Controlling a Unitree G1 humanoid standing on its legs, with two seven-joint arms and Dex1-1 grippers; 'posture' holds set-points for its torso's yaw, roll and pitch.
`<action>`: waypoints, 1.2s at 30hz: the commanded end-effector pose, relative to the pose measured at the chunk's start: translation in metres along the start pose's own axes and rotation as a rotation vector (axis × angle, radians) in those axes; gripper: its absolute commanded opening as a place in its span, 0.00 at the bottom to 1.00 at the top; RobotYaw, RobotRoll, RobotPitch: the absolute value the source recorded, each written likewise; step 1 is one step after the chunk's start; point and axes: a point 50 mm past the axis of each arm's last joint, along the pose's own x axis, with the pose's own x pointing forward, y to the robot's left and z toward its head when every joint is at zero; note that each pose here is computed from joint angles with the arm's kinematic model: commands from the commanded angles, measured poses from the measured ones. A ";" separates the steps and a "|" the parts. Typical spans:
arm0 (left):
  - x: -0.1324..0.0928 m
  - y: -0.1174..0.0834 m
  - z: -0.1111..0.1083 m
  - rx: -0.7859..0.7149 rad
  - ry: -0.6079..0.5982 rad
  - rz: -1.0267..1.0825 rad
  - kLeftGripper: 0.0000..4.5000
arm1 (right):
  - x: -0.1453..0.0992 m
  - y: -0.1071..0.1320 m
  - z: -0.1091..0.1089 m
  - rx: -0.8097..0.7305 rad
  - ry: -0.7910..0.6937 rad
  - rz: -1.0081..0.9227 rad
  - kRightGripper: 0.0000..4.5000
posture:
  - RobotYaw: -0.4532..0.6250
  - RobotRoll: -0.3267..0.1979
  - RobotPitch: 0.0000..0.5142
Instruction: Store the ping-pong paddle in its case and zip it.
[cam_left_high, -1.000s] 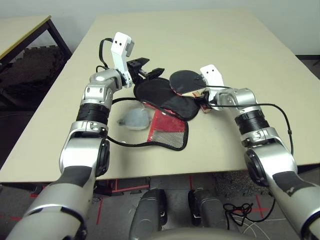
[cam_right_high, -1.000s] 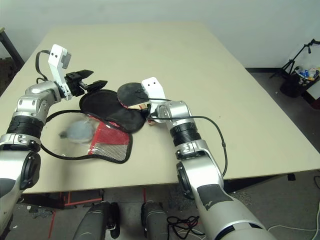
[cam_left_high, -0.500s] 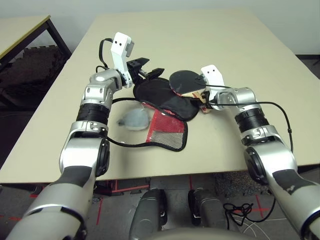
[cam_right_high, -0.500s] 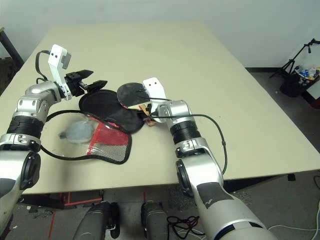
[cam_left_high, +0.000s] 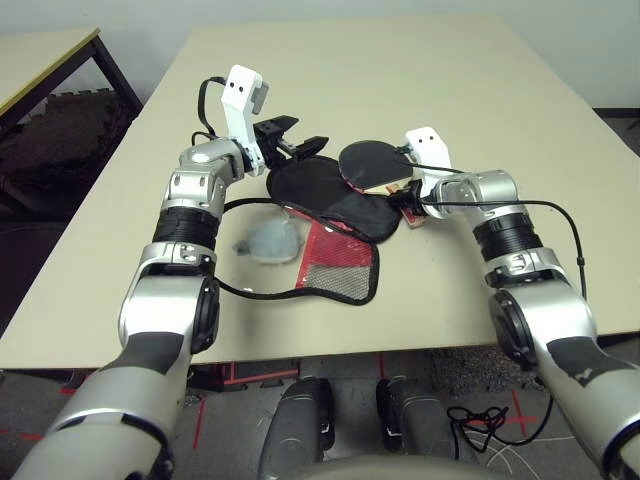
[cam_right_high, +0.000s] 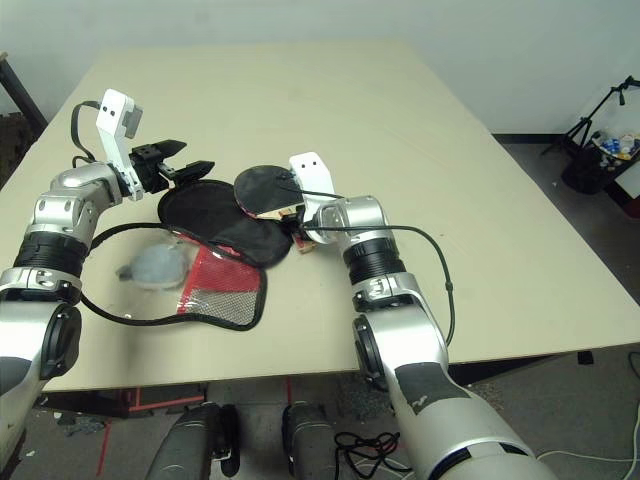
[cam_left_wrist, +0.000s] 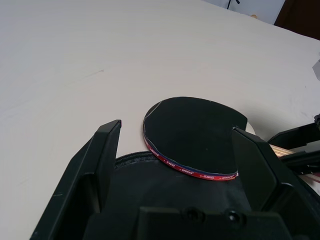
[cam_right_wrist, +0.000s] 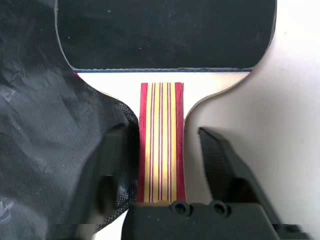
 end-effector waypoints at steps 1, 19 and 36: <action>0.000 -0.001 -0.004 -0.001 0.012 -0.003 1.00 | -0.004 0.002 0.006 0.014 -0.015 0.013 0.97 | 0.45 0.62 0.22; 0.003 -0.005 -0.006 -0.004 0.011 -0.012 1.00 | -0.008 -0.003 0.009 0.043 -0.033 -0.004 0.25 | 0.45 0.62 0.23; 0.000 -0.002 -0.003 0.003 0.010 -0.006 1.00 | -0.018 0.016 0.039 -0.101 -0.167 0.058 0.25 | 0.45 0.62 0.22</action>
